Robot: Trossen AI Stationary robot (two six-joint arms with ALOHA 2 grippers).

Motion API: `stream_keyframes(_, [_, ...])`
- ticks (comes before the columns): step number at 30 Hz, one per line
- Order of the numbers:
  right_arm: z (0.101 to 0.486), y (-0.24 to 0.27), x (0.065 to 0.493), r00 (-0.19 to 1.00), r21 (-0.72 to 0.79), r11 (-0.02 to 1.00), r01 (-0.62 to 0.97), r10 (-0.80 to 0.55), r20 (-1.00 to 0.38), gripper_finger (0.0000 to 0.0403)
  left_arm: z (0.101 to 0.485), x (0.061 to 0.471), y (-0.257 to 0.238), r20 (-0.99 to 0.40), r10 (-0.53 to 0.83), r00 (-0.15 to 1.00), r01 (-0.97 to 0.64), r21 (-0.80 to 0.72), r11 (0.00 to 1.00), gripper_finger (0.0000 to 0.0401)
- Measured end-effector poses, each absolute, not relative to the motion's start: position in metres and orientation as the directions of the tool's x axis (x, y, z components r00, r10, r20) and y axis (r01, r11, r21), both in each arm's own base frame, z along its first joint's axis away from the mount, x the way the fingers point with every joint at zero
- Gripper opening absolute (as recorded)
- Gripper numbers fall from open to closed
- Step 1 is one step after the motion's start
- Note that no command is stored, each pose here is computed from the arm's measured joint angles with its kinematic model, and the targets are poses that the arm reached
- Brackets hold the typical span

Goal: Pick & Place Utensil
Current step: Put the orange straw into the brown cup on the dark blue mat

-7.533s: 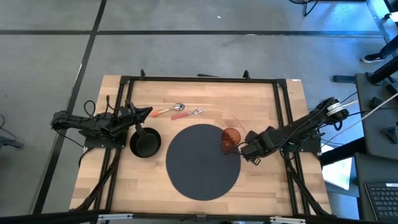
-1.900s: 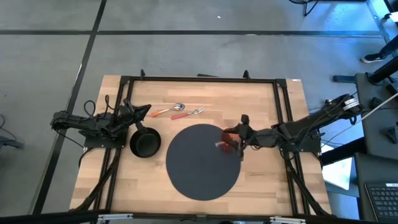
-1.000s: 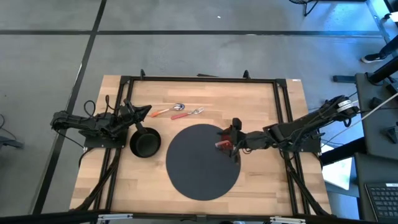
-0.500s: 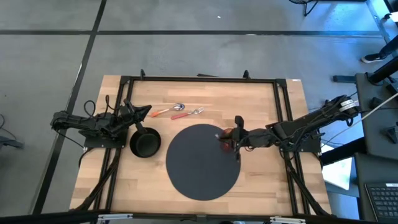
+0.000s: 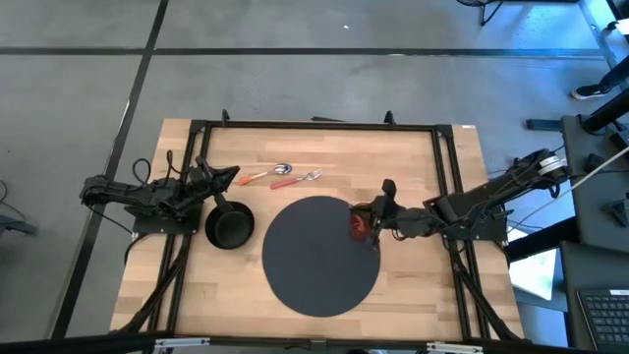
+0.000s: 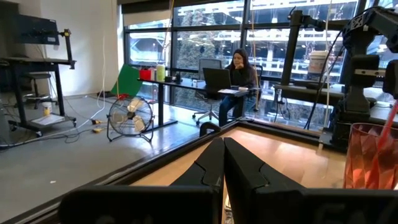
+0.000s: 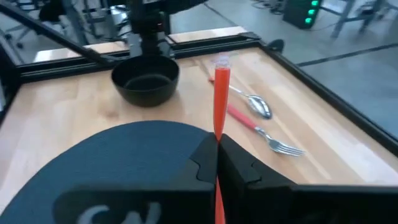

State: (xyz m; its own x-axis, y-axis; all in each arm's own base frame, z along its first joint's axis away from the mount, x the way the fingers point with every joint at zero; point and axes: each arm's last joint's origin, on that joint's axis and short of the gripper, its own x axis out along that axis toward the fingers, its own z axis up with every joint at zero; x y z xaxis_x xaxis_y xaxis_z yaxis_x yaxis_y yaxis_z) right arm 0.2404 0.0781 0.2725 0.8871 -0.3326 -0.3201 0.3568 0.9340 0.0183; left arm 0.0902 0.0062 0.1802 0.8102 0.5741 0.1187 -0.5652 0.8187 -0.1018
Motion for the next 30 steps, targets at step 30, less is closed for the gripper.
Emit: stream_keyframes(30, [0.2717,0.0788,0.2309,0.859,-0.008,0.915,0.403,-0.381,-0.343,0.0102,0.1800,0.0902,0.0062,0.117,0.574,0.810,-0.565,-0.101,0.819,0.0004])
